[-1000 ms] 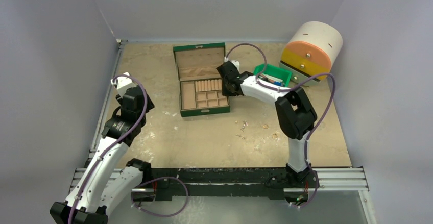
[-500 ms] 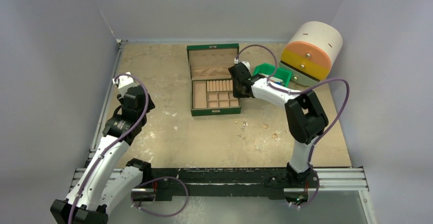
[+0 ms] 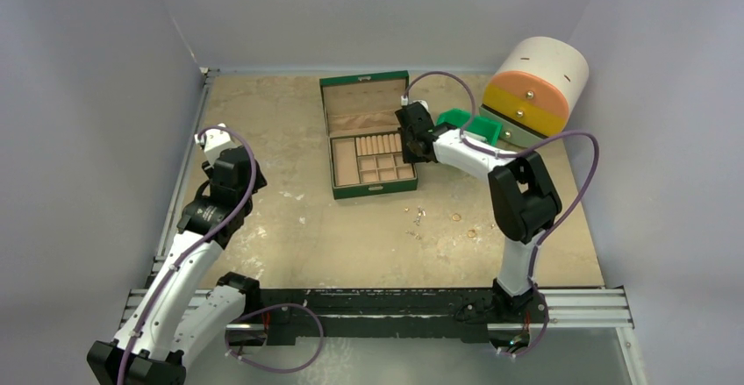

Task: Organize the mixed jewelry

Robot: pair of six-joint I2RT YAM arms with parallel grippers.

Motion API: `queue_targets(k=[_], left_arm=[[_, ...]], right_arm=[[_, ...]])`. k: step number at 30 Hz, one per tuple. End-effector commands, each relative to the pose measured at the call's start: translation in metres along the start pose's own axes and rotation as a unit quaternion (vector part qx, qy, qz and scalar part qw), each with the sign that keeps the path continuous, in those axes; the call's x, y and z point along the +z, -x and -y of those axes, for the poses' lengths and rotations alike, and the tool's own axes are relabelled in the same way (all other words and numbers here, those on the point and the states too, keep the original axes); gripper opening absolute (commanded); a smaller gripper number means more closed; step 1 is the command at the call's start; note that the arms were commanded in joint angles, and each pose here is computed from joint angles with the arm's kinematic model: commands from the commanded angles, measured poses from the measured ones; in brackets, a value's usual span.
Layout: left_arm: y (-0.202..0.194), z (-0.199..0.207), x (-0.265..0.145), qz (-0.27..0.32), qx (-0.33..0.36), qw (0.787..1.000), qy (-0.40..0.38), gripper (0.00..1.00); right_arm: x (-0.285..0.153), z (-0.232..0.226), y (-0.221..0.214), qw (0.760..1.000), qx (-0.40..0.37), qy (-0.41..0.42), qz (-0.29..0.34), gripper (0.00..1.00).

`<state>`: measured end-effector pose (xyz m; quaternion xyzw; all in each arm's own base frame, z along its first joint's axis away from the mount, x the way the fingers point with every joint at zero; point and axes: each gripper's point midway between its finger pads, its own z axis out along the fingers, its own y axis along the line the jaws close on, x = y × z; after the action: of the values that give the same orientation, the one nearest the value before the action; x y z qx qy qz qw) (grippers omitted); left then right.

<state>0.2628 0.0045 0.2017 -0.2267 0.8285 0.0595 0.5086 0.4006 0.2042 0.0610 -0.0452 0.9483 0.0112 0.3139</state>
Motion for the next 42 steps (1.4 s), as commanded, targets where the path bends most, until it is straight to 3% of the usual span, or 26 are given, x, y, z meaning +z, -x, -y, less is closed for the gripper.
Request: queue_targets(k=[1, 7, 14, 27, 35, 42], left_arm=[[0.019, 0.007, -0.003, 0.024, -0.015, 1.0, -0.013, 0.47], [0.02, 0.007, -0.004, 0.027, -0.017, 0.999, -0.017, 0.47], [0.021, 0.009, -0.006, 0.029, -0.018, 0.999, -0.024, 0.48], [0.021, 0.015, -0.007, 0.027, -0.018, 0.999, -0.043, 0.47], [0.02, 0.017, -0.008, 0.027, -0.019, 0.998, -0.05, 0.47], [0.019, 0.018, -0.007, 0.025, -0.018, 0.998, -0.052, 0.48]], right_arm=[[-0.019, -0.003, 0.03, 0.999, 0.002, 0.01, 0.04, 0.27], [-0.045, 0.002, 0.033, 0.999, 0.016, 0.011, 0.039, 0.42], [-0.091, 0.018, 0.033, 0.998, 0.037, 0.005, 0.047, 0.49], [-0.161, 0.061, -0.018, 0.996, 0.079, -0.025, 0.023, 0.52], [-0.156, 0.055, -0.074, 0.992, 0.12, 0.017, -0.02, 0.52], [-0.129, 0.024, -0.078, 0.987, 0.132, 0.086, -0.02, 0.5]])
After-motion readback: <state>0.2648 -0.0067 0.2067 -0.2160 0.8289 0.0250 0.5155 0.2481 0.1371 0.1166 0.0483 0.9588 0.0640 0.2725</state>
